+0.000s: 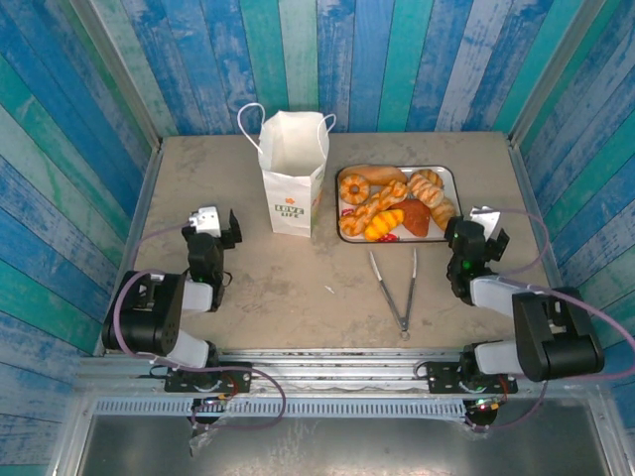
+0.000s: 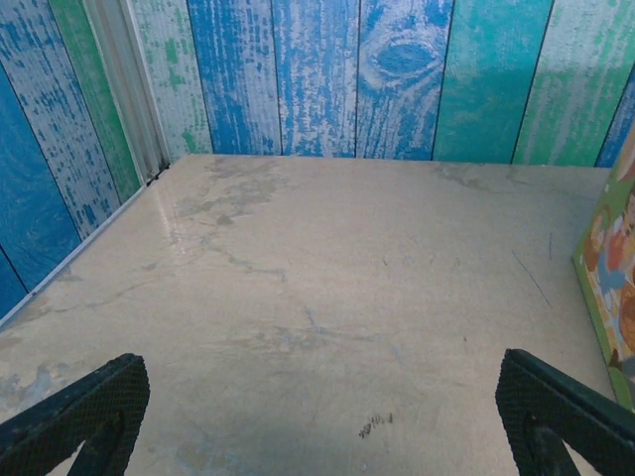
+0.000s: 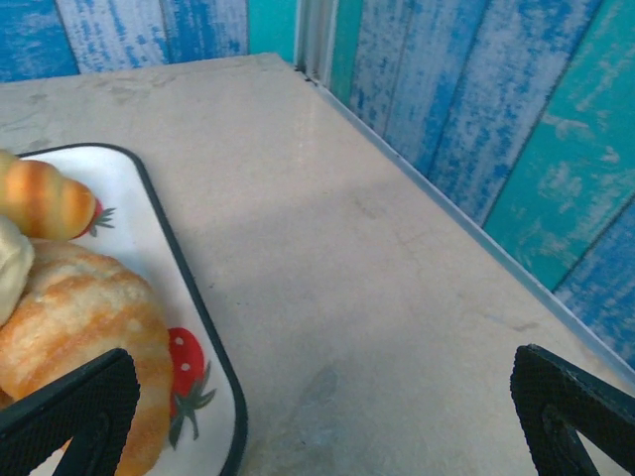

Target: Take the fake bread out of the paper bag

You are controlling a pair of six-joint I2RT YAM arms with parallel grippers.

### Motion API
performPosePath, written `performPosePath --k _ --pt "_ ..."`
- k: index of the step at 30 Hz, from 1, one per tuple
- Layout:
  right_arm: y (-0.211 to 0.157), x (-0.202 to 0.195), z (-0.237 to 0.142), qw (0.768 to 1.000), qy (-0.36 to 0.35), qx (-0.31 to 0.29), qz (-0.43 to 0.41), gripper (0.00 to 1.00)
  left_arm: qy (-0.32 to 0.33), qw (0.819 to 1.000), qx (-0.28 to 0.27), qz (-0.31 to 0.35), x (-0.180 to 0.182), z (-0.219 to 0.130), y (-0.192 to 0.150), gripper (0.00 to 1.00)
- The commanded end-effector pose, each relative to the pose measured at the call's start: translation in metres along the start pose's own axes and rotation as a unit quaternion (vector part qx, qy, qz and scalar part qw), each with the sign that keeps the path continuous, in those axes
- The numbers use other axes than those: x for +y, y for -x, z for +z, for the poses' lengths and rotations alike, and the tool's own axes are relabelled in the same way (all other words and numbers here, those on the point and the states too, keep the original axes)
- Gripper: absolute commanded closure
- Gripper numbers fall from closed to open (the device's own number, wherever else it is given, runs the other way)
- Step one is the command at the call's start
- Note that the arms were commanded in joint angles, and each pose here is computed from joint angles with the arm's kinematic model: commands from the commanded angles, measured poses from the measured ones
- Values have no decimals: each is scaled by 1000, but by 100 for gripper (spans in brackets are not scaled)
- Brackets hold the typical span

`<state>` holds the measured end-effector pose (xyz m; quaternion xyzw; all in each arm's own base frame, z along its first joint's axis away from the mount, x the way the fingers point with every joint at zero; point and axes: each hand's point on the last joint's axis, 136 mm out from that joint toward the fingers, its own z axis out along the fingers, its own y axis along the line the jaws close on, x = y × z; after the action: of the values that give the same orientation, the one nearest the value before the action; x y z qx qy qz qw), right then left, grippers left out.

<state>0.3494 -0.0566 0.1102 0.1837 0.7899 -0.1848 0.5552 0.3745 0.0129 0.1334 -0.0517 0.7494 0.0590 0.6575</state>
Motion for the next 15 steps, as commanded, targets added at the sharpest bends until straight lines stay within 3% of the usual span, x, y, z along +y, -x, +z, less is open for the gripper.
performPosePath --k 1,11,15 --pt "16 18 6 999 39 -20 -7 0 -3 1000 11 -14 3 7 -4 6" --pt "12 59 6 987 146 -22 -62 0 -51 999 14 -13 -6 9 -4 6" --pt "5 67 3 980 177 -63 -63 0 -50 999 15 -12 -6 9 -4 6"
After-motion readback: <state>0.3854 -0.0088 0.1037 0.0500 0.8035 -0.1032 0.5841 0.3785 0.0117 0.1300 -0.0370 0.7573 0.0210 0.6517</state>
